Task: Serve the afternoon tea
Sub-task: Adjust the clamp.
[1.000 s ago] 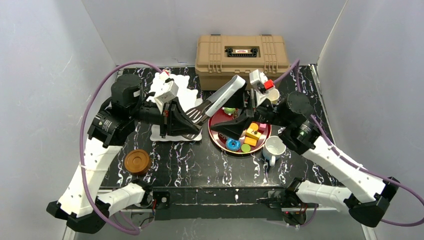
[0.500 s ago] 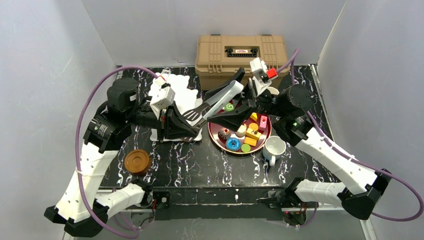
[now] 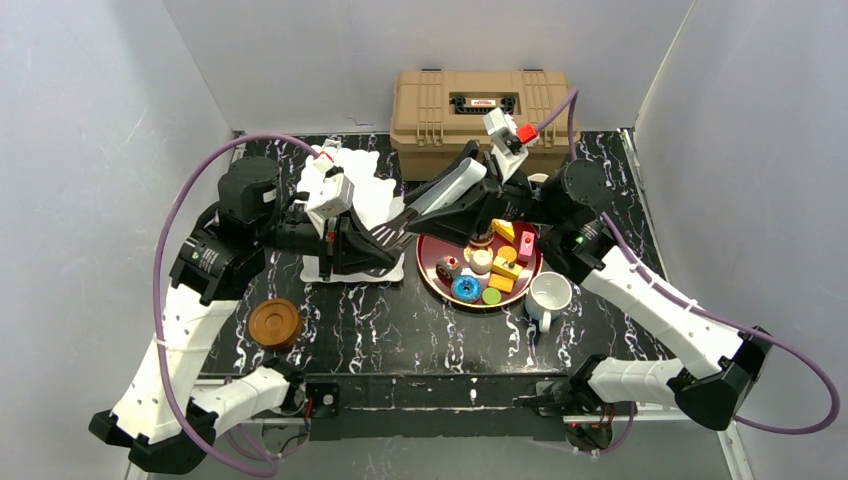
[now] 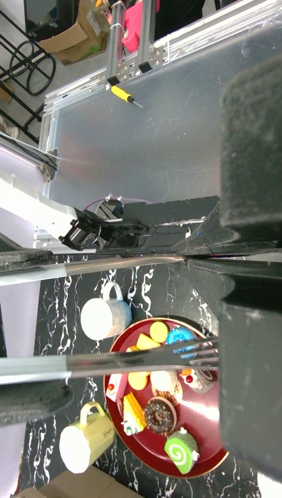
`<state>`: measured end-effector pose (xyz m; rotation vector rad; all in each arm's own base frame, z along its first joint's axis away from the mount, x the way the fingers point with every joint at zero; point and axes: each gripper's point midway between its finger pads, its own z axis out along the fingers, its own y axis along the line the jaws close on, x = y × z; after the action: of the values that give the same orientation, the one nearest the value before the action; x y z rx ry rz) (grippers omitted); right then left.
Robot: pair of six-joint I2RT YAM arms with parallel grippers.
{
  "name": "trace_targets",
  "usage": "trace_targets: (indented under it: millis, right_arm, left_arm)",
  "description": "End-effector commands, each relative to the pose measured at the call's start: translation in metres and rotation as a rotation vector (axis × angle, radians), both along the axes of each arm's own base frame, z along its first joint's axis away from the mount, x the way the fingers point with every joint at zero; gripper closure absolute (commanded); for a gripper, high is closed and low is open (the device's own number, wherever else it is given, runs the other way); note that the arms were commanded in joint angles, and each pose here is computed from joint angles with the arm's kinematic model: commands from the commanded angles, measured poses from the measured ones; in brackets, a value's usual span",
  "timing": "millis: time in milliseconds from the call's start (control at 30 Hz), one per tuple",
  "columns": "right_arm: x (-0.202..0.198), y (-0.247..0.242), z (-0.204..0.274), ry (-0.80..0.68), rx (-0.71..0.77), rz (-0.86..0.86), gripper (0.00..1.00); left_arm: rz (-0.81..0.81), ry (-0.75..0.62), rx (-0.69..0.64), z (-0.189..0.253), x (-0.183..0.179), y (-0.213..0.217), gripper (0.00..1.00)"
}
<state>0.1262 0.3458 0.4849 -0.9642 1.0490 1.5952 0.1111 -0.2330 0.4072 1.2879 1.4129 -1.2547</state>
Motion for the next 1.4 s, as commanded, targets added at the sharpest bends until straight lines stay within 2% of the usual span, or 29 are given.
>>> trace_targets:
  millis: [0,233,333,367,533,600,633,767,867,933,1033,1367]
  right_arm:
    - [-0.007,-0.009,0.02,-0.033,0.016,-0.009,0.44]
    - [0.006,-0.011,0.015,-0.012,-0.017,-0.105,0.59]
    - [0.016,-0.015,0.008,0.005,-0.037,-0.175,0.65]
    - [0.019,-0.016,0.005,0.012,-0.046,-0.2,0.67]
    - [0.044,-0.024,-0.009,0.031,-0.083,-0.364,0.73]
    - [0.057,-0.029,-0.013,0.03,-0.1,-0.442,0.75]
    - [0.063,-0.031,-0.016,0.035,-0.114,-0.479,0.74]
    - [0.09,-0.042,-0.036,0.036,-0.182,-0.639,0.74]
    - [0.112,-0.051,-0.071,0.065,-0.282,-0.763,0.77]
    - [0.13,-0.061,-0.091,0.073,-0.332,-0.869,0.78]
    - [0.147,-0.071,-0.119,0.085,-0.396,-0.974,0.82]
    - [0.16,-0.071,-0.182,0.077,-0.496,-1.015,0.78]
  left_arm:
    - [0.012,-0.06,-0.023,0.008,0.002,0.001,1.0]
    - [0.096,-0.101,-0.01,0.005,0.018,0.002,1.0]
    - [0.192,-0.167,-0.022,0.007,0.034,0.005,0.85]
    - [0.229,-0.193,-0.033,0.01,0.04,0.007,0.73]
    - [0.369,-0.281,-0.05,0.016,0.06,0.017,0.5]
    - [0.391,-0.294,-0.038,0.014,0.063,0.02,0.33]
    - [0.401,-0.298,-0.028,0.012,0.065,0.021,0.28]
    - [0.452,-0.271,0.009,0.005,0.073,0.025,0.2]
    - [0.522,-0.203,0.062,-0.005,0.086,0.03,0.14]
    - [0.517,-0.135,0.142,-0.018,0.09,0.029,0.03]
    - [0.521,-0.078,0.23,-0.033,0.095,0.032,0.02]
    - [0.712,-0.118,0.322,-0.019,0.121,0.058,0.02]
